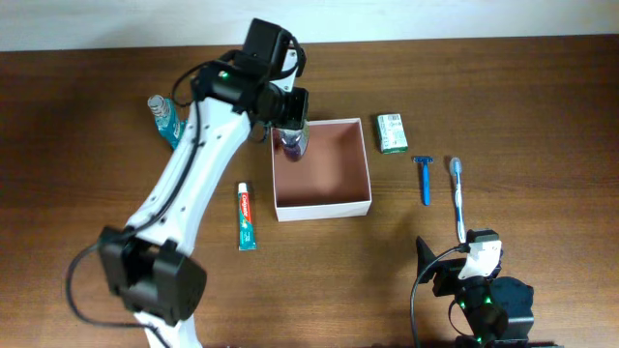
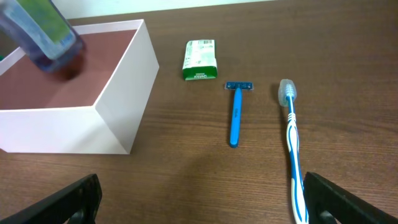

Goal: Pack container
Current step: 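Lift the pump bottle and carry it right over the pink box, then lower the pump bottle into the box's left corner and release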

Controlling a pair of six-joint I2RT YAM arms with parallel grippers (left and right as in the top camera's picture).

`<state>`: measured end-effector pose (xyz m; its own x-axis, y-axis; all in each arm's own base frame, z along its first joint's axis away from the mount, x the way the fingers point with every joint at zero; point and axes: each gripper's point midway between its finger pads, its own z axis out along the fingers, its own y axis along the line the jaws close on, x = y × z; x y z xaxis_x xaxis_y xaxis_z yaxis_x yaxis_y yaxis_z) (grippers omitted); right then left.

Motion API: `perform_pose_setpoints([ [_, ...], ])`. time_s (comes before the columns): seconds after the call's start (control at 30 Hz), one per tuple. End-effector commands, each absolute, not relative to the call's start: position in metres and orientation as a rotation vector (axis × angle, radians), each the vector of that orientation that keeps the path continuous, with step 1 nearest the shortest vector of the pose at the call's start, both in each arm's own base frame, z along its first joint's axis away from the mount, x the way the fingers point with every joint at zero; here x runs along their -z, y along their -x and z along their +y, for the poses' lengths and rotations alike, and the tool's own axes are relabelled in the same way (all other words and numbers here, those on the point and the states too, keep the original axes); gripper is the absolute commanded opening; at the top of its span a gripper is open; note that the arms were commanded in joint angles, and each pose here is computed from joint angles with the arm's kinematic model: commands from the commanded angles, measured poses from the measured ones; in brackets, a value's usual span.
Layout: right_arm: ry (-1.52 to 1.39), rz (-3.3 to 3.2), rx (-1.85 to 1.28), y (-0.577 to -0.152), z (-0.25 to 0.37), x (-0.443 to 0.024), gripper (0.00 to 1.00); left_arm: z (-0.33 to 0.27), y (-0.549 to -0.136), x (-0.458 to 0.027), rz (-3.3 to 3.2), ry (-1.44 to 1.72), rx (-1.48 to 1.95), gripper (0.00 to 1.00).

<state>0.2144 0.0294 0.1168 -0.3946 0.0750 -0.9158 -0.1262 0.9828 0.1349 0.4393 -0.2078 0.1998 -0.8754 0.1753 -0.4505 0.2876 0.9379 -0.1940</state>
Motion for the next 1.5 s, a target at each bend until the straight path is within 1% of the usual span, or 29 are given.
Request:
perform_pose_setpoints([
  [0.0, 0.040, 1.971, -0.234, -0.214, 0.032, -0.114, 0.99, -0.215, -0.449, -0.207, 2.622, -0.325, 0.381, 0.01],
  [0.57, 0.040, 1.971, -0.234, -0.214, 0.032, -0.114, 0.99, -0.209, -0.452, -0.201, 2.630, -0.311, 0.333, 0.01],
  [0.9, 0.040, 1.971, -0.234, -0.214, 0.032, -0.114, 0.99, -0.210, -0.455, -0.174, 2.689, -0.309, 0.317, 0.01],
  [1.47, 0.040, 1.971, -0.234, -0.214, 0.032, -0.114, 0.99, -0.205, -0.458, -0.173, 2.688, -0.296, 0.270, 0.01],
])
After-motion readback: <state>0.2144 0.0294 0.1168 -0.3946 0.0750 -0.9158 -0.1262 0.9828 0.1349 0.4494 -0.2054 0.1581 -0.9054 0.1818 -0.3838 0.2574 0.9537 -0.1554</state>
